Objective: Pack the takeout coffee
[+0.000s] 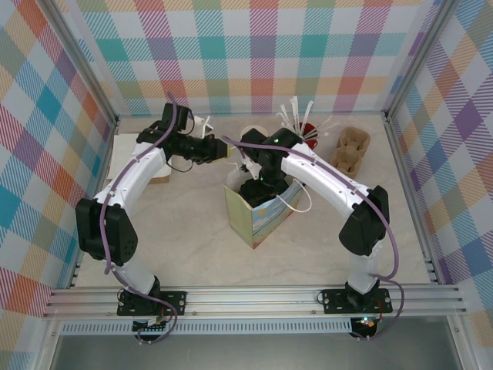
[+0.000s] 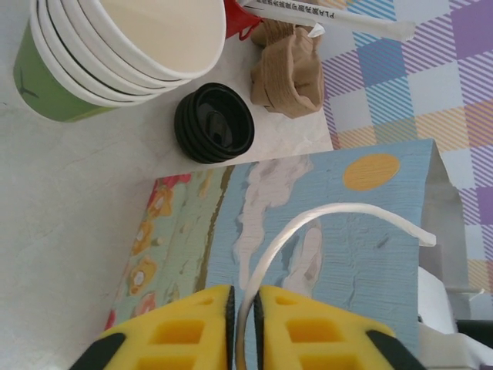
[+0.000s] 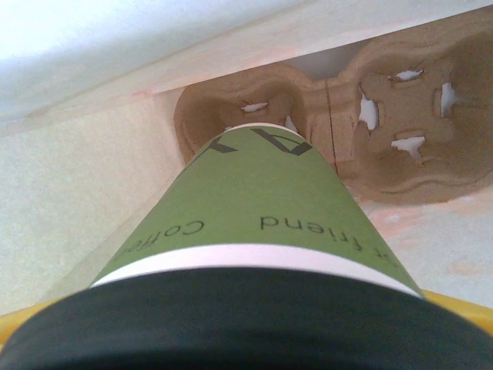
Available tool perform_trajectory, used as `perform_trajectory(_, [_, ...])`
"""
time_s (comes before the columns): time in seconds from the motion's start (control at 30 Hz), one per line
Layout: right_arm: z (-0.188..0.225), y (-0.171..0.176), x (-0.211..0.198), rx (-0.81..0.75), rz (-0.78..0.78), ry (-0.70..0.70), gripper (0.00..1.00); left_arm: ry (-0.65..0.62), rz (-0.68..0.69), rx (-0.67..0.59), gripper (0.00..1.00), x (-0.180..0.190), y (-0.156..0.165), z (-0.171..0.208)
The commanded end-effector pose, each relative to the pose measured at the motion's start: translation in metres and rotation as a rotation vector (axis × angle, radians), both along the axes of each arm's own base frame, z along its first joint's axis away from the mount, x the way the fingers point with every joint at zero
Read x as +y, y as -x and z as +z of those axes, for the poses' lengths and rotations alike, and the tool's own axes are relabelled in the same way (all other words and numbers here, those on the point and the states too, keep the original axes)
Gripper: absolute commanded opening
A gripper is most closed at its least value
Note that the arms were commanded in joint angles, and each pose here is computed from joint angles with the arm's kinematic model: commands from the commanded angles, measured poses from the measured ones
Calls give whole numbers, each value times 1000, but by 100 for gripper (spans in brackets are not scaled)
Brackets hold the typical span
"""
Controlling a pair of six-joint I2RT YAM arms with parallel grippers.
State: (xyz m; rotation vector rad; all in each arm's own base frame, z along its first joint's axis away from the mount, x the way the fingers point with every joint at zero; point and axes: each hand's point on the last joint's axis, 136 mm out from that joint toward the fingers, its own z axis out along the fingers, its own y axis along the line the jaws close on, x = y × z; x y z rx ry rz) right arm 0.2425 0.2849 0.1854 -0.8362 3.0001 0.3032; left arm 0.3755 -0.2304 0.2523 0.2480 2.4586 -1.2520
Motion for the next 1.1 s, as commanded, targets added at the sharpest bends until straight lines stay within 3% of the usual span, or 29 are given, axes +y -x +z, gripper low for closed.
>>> perform_trajectory(0.0, [21,-2,0,-33,-14,-41,73,6,35,-83,12,3,9,28])
perform_trajectory(0.47, [38,-20,-21,-63,-91,-24,73,-45,322,-85,7,49,58,29])
perform_trajectory(0.83, [41,-42,-7,-72,-68,-49,72,-26,377,-98,9,59,97,38])
perform_trajectory(1.0, [42,-46,2,-72,-35,-76,71,-6,368,-95,16,55,103,37])
perform_trajectory(1.07, [41,-43,1,-68,-22,-74,71,-10,353,-108,28,54,104,43])
